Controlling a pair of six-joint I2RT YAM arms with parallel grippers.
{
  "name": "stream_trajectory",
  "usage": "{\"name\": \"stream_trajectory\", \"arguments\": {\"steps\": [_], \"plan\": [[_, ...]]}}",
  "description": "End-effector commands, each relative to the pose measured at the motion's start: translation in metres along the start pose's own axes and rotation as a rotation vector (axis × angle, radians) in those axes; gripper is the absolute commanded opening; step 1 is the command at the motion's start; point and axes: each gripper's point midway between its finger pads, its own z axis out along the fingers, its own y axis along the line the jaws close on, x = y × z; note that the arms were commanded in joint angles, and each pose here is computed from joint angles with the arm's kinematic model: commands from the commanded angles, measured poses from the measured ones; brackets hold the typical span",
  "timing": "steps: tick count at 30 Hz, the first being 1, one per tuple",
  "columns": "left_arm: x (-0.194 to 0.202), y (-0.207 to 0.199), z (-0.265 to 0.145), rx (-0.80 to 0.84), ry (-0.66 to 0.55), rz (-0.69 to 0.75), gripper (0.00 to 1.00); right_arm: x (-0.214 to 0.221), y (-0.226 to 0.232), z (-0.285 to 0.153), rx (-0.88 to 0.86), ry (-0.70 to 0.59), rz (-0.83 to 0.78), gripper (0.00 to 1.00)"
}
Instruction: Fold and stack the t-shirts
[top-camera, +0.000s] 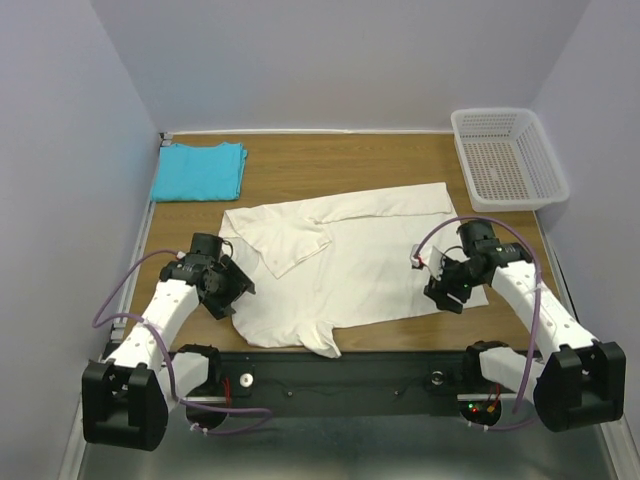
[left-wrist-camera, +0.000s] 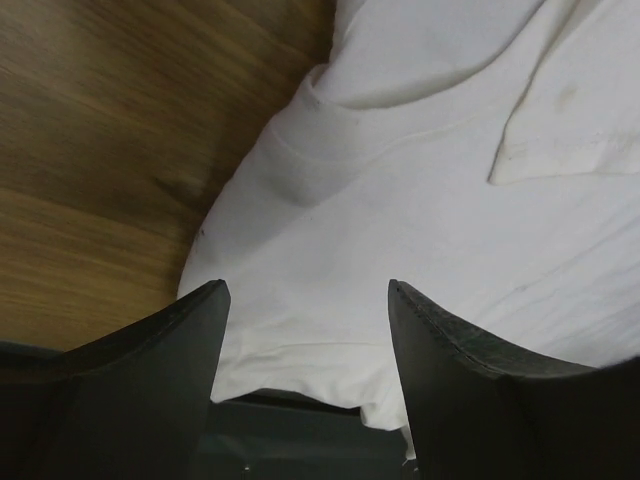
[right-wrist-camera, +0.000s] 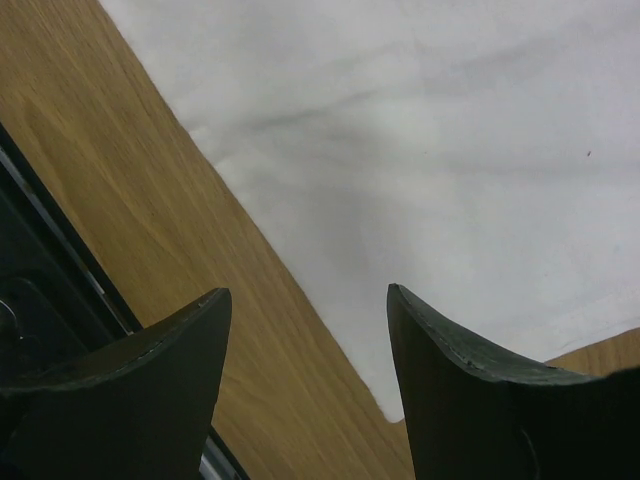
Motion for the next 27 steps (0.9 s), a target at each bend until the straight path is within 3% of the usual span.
{"name": "stream_trajectory", "arguments": {"steps": [1,8,13,14,16,18,23,27], "plan": [[0.010,-0.008,-0.014,0.014,0.048,-0.002,0.75,0.000,-0.008,-0.005,0.029,-0.006,-0.001,0.69],[0.025,-0.007,-0.015,-0.046,0.121,0.077,0.75,-0.017,-0.010,-0.003,-0.033,-0.091,0.036,0.69],[0.036,-0.007,-0.011,-0.072,0.161,0.113,0.75,-0.030,0.009,0.005,-0.186,-0.167,0.007,0.69],[0.044,-0.023,-0.011,0.014,0.222,0.171,0.73,-0.038,0.014,0.005,-0.240,-0.203,0.000,0.69],[0.043,-0.029,-0.013,0.040,0.226,0.243,0.73,-0.050,0.020,0.002,-0.283,-0.247,-0.016,0.70],[0.042,-0.054,-0.022,0.189,0.204,0.375,0.73,-0.066,0.033,0.006,-0.367,-0.281,-0.052,0.70],[0.041,-0.112,-0.067,0.585,0.097,0.513,0.72,-0.115,0.081,0.020,-0.566,-0.278,-0.140,0.69],[0.010,-0.129,-0.104,0.673,-0.148,0.546,0.73,-0.151,0.116,0.032,-0.577,-0.343,-0.433,0.73]]}}
